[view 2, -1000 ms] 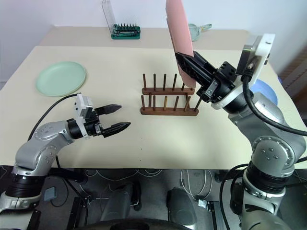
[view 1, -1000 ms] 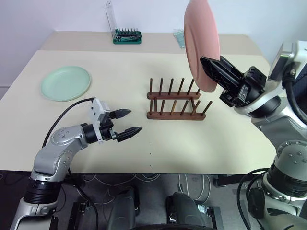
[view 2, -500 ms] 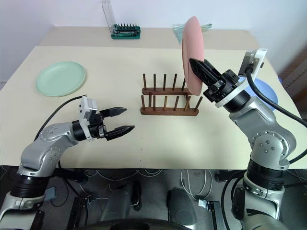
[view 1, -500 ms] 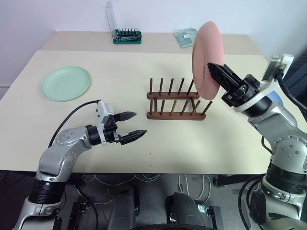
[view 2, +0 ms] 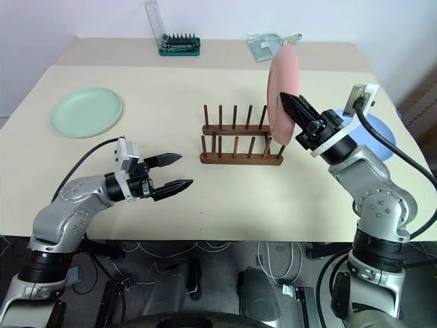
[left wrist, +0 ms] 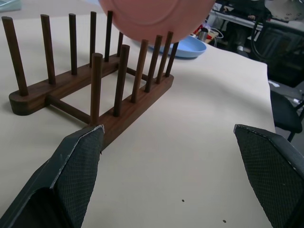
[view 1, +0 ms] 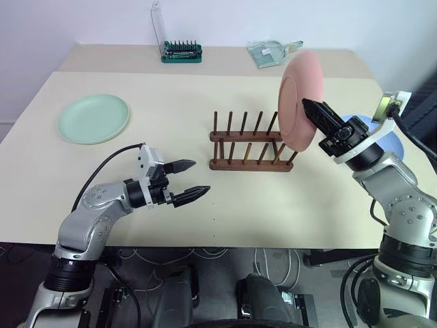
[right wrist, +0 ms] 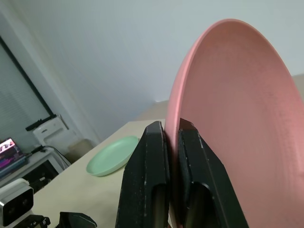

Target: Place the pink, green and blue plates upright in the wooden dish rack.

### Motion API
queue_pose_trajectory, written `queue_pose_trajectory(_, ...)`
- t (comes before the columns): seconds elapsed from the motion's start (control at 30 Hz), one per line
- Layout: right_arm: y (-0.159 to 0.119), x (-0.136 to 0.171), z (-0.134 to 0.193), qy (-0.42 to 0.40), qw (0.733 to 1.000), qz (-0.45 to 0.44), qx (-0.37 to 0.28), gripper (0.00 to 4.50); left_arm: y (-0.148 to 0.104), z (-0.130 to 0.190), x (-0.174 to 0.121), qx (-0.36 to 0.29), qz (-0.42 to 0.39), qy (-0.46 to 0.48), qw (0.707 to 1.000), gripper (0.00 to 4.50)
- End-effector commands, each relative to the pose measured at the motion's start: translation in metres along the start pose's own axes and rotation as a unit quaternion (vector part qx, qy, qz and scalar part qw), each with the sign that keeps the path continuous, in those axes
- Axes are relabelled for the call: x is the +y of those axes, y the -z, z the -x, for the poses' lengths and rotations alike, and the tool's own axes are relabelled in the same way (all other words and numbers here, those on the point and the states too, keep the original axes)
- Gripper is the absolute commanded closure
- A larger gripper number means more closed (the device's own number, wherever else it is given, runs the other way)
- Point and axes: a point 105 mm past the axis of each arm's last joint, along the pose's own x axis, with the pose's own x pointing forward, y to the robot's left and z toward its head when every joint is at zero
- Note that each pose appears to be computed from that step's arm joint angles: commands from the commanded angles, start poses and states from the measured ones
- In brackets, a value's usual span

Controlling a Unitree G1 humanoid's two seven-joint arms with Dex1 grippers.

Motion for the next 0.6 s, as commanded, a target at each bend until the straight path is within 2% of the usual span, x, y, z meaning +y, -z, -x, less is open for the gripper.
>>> queue_pose_trajectory(0.03,-0.012,0.000,0.003,0.003,1.000,0.009,-0.027,3.77,-0.009,-0.003,-0.005,-0.011,-0.019,0.008,1.000,0.00)
queue_pose_trajectory(0.07,-0.011,-0.001,0.003,0.007,1.000,0.009,-0.027,3.47,-0.009,-0.004,-0.005,-0.011,-0.019,0.008,1.000,0.00)
queue_pose_trajectory(0.3,-0.024,-0.015,0.006,0.052,0.996,0.037,-0.058,0.07,-0.009,-0.005,-0.003,-0.013,-0.018,0.005,1.000,0.00)
queue_pose_trajectory(0.47,-0.050,-0.023,0.008,0.082,0.987,0.098,-0.093,0.07,-0.013,-0.005,0.002,-0.020,-0.026,-0.009,0.999,0.00)
queue_pose_trajectory(0.6,-0.074,-0.018,0.008,0.099,0.967,0.221,-0.079,0.07,-0.030,0.005,0.032,-0.059,-0.025,-0.091,0.994,0.00)
